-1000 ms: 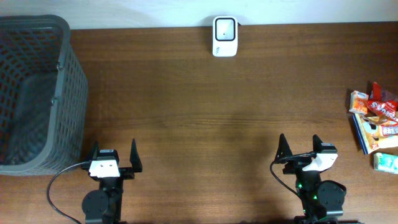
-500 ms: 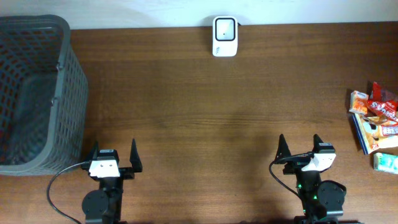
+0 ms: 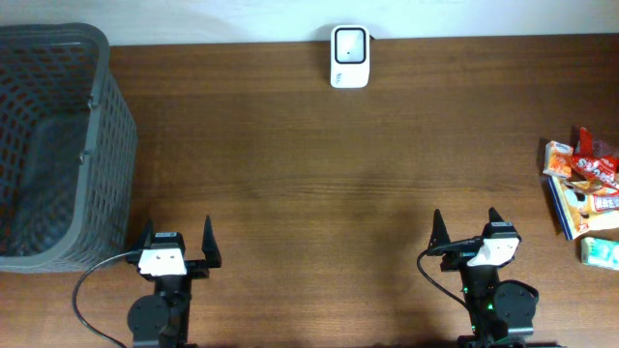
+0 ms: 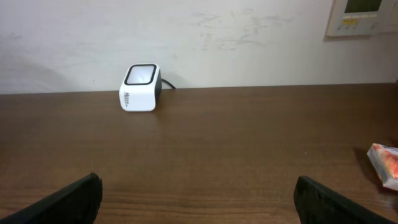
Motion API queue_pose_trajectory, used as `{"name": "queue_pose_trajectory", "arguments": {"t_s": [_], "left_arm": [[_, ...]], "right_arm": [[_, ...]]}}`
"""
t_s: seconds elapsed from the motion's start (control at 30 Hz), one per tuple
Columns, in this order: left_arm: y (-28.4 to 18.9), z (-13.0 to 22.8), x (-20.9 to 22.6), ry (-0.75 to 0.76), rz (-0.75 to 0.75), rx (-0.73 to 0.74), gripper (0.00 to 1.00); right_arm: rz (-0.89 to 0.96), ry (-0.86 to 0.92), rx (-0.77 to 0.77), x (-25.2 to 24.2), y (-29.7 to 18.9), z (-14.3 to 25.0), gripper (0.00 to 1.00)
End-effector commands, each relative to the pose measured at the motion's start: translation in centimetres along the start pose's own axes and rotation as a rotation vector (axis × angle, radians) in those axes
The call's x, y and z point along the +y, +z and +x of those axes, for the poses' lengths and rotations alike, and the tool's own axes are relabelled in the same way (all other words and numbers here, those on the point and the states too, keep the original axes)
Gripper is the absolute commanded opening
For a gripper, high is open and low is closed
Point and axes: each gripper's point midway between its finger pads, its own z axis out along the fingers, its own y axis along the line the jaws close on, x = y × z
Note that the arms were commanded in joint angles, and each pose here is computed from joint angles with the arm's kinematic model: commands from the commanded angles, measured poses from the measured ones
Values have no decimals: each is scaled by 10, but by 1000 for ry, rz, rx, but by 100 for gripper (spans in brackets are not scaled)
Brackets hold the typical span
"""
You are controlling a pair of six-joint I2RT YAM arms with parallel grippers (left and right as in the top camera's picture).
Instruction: Scan the item barcode
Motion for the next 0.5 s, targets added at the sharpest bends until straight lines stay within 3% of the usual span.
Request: {"name": "queue_pose_trajectory", "arguments": {"t_s": [0.0, 0.47], "left_arm": [[0, 1, 3, 19, -12, 1, 99], [0, 1, 3, 19, -12, 1, 99]], "right_arm": [[7, -26, 6, -1, 0, 3, 98], [7, -52, 2, -1, 0, 2, 98]]}}
